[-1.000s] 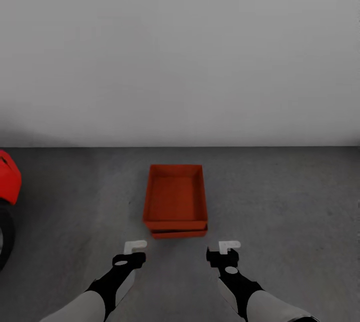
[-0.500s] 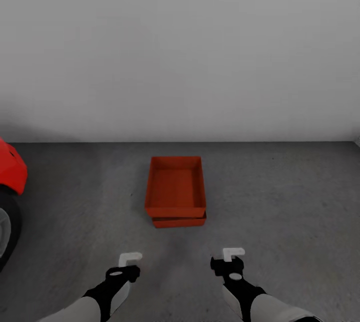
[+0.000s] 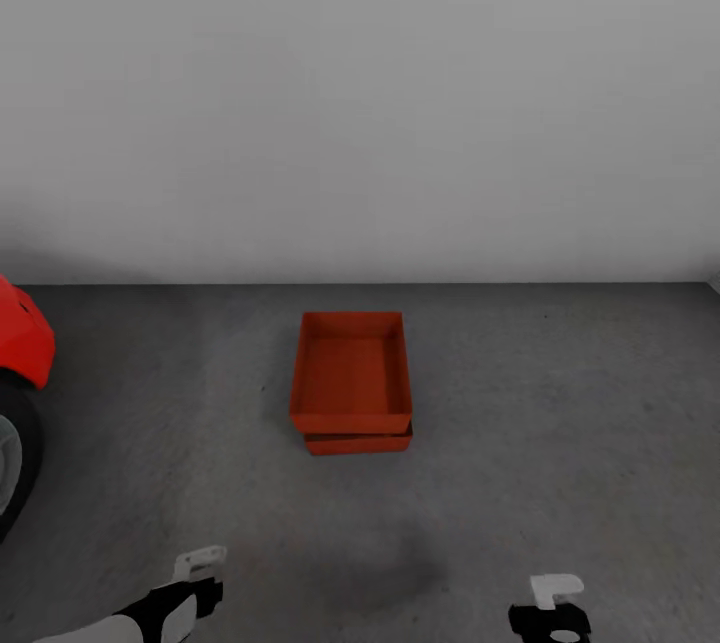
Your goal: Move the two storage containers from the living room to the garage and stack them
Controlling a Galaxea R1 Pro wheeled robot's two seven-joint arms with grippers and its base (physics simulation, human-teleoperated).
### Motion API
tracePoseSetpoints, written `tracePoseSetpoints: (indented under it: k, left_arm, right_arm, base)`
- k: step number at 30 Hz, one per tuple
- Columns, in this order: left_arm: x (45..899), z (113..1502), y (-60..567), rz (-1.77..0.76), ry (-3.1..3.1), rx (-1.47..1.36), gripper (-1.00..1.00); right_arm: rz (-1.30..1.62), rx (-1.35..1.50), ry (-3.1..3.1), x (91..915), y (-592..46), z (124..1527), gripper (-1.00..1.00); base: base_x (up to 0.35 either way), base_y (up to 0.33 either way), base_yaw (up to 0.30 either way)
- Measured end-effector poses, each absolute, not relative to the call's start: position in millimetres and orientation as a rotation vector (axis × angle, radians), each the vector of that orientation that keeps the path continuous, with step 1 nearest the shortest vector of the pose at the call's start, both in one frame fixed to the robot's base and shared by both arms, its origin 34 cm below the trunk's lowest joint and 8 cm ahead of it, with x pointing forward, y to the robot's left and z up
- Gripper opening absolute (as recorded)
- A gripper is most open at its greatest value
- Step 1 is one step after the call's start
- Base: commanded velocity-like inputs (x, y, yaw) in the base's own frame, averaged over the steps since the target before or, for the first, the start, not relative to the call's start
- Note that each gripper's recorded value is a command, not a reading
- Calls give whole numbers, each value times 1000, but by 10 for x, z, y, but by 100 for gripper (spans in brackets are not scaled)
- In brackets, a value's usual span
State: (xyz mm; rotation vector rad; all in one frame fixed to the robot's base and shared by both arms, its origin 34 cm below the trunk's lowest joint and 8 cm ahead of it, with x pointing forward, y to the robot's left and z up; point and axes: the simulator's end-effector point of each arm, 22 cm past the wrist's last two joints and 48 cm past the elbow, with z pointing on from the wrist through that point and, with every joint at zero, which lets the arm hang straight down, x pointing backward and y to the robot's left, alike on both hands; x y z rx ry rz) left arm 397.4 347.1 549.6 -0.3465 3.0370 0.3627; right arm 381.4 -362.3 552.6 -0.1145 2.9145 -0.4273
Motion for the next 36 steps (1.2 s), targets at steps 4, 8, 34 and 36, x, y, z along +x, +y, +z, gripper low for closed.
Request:
tracePoseSetpoints:
  k: [4,8,34,36]
  left_arm:
    - [3800,5476,3461,355,3060,-358,100]
    - [2967,5450,3464,383,3158,-352,100]
    - [2641,5488,3371,379,3135,-336,100]
    - [2655,5492,3371,378,3132,-335,100]
  right_arm:
    - [-382,-144,3015,3118,-3569,5477,100]
    - [-336,-165,3104,2491,-3490,5486,100]
    - [-166,-177,3234,1473,-3041,5610,100]
    - [-153,-176,3233,1481,-3023,5609,100]
  base:
    - [0,0,0]
    - [0,0,0]
    - [0,0,0]
    - [0,0,0]
